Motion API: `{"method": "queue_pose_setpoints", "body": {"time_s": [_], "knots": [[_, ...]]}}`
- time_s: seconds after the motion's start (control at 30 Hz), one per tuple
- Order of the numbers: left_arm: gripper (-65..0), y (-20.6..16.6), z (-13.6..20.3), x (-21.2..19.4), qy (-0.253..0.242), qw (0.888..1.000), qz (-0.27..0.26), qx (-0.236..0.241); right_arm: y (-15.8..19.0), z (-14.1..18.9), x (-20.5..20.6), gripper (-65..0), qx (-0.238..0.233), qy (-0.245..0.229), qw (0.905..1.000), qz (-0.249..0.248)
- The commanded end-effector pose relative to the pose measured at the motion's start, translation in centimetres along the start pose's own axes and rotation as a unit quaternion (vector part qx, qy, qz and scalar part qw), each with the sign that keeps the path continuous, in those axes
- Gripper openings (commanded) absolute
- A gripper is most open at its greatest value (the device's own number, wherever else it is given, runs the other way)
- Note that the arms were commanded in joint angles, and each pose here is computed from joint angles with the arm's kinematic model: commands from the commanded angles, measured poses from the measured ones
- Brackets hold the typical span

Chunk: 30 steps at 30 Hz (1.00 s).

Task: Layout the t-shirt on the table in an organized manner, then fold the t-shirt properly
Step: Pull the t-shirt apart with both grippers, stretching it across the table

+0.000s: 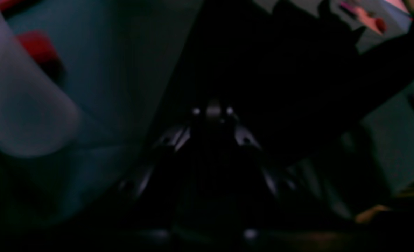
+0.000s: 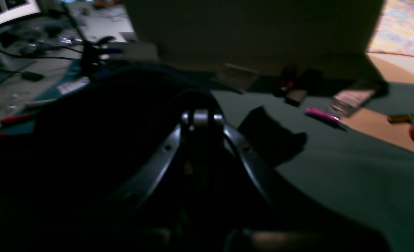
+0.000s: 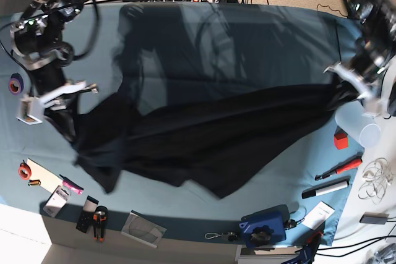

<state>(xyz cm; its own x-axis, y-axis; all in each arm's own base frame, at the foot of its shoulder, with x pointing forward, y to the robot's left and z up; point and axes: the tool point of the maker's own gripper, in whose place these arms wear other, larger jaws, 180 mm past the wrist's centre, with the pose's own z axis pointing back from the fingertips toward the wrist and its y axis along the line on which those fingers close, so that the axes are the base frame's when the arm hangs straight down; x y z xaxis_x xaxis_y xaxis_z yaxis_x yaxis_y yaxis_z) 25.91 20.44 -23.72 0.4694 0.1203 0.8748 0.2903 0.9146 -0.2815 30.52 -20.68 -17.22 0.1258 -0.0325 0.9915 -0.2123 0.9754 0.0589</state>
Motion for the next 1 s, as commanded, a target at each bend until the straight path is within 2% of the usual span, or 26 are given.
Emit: {"method": "queue_pose_setpoints", "body": {"time_s": [0.0, 0.1, 0.17, 0.3, 0.43, 0.57, 0.7, 0.73, 0.8, 0.83, 0.87, 0.9, 0.93, 0.97], "knots": [[-65.0, -0.6, 1.2, 2.0, -0.034, 0.999, -0.027, 0.003, 0.4, 0.2, 1.8, -65.0, 0.009, -0.039, 0.9992, 0.004], [-65.0, -1.0, 3.9, 3.8, -0.062, 0.995, -0.071, 0.042, -0.2, 0.6, 2.0, -65.0, -0.003, -0.049, 0.9987, -0.008], [-65.0, -1.4, 4.7, 4.5, -0.073, 0.992, -0.087, 0.053, -1.3, 1.0, 2.0, -65.0, -0.028, -0.047, 0.9985, -0.006], [-65.0, -2.3, 3.9, 4.3, -0.073, 0.993, -0.084, 0.033, -3.8, 1.3, 1.2, -65.0, -0.094, -0.026, 0.9950, -0.017], [-65.0, -4.4, 2.1, 3.3, -0.067, 0.995, -0.070, 0.000, -4.8, 1.5, 0.9, -65.0, -0.119, -0.012, 0.9929, 0.000], [-65.0, -4.7, 0.7, 2.5, -0.053, 0.997, -0.059, 0.011, -6.9, 2.1, -1.0, -65.0, -0.167, 0.031, 0.9854, 0.005], [-65.0, -5.0, 0.5, 2.5, -0.055, 0.997, -0.061, 0.006, -9.2, 2.2, -6.6, -65.0, -0.185, 0.113, 0.9744, -0.059], [-65.0, -5.0, 0.5, 2.5, -0.055, 0.997, -0.061, 0.006, -9.2, 2.1, -8.5, -65.0, -0.173, 0.139, 0.9708, -0.091], [-65.0, -5.0, 0.5, 2.5, -0.056, 0.997, -0.060, 0.006, -7.5, 1.7, -12.2, -65.0, -0.116, 0.186, 0.9608, -0.170], [-65.0, -5.0, 0.5, 2.5, -0.056, 0.997, -0.061, 0.006, -5.9, 1.5, -13.4, -65.0, -0.068, 0.204, 0.9573, -0.194], [-65.0, -5.0, 0.5, 2.5, -0.055, 0.997, -0.061, 0.006, -3.9, 1.3, -13.7, -65.0, -0.006, 0.205, 0.9577, -0.202], [-65.0, -5.0, 0.5, 2.5, -0.054, 0.997, -0.061, 0.006, -2.2, 1.2, -12.9, -65.0, 0.050, 0.186, 0.9613, -0.197], [-65.0, -5.0, 0.5, 2.5, -0.054, 0.997, -0.062, 0.006, -1.6, 1.0, -11.6, -65.0, 0.080, 0.151, 0.9670, -0.189], [-65.0, -5.0, 0.5, 2.5, -0.055, 0.997, -0.062, 0.005, -2.3, 0.6, -10.0, -65.0, 0.073, 0.109, 0.9725, -0.193]]}}
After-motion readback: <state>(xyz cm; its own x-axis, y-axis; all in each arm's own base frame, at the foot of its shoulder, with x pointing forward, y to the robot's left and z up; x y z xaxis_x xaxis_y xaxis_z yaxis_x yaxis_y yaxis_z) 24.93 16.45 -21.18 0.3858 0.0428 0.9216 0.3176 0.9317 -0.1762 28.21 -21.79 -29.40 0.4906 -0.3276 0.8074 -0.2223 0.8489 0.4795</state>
